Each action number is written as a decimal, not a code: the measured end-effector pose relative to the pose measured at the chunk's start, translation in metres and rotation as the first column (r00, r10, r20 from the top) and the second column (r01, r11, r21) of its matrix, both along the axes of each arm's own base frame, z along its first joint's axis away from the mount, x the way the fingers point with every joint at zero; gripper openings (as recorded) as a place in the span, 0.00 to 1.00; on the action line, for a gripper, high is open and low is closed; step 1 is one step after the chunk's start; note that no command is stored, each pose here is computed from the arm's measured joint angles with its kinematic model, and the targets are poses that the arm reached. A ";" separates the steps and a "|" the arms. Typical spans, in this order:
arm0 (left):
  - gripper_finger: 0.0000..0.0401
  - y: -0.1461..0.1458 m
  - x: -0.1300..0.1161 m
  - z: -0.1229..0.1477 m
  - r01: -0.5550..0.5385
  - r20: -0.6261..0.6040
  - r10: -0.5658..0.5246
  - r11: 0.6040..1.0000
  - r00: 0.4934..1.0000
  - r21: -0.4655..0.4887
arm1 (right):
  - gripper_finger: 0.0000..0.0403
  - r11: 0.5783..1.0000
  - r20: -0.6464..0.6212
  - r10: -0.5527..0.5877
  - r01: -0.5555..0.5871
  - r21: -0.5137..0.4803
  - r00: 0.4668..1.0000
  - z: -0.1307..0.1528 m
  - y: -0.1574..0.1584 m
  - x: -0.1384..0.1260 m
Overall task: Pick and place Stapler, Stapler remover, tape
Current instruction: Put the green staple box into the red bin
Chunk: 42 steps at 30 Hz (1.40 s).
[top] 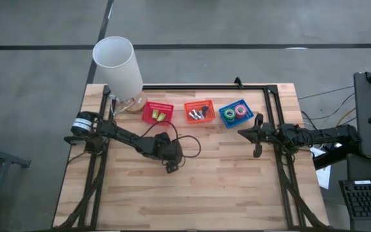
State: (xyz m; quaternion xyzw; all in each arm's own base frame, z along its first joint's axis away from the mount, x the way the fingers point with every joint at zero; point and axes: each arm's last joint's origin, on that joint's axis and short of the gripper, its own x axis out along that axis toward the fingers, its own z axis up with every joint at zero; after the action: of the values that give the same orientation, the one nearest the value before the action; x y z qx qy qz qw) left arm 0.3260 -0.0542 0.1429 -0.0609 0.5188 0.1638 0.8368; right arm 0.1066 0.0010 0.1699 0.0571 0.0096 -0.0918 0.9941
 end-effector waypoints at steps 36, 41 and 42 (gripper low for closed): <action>0.65 0.033 -0.032 0.061 -0.044 0.016 0.042 0.973 0.999 0.229 | 0.02 1.000 0.001 0.000 0.000 0.000 1.000 0.000 0.000 0.000; 0.65 0.058 -0.037 0.084 -0.179 0.123 0.142 0.908 0.982 0.378 | 0.02 1.000 0.001 0.000 0.000 0.000 1.000 0.000 0.000 0.000; 0.65 0.064 -0.037 0.086 -0.196 0.134 0.156 0.903 0.979 0.383 | 0.02 1.000 0.001 0.000 0.000 0.000 1.000 0.000 0.000 0.000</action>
State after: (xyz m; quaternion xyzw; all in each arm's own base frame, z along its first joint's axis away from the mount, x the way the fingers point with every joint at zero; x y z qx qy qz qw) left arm 0.2887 0.0102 0.2292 0.0541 0.4248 0.3366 0.8386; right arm 0.1065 0.0010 0.1700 0.0571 0.0093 -0.0917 0.9941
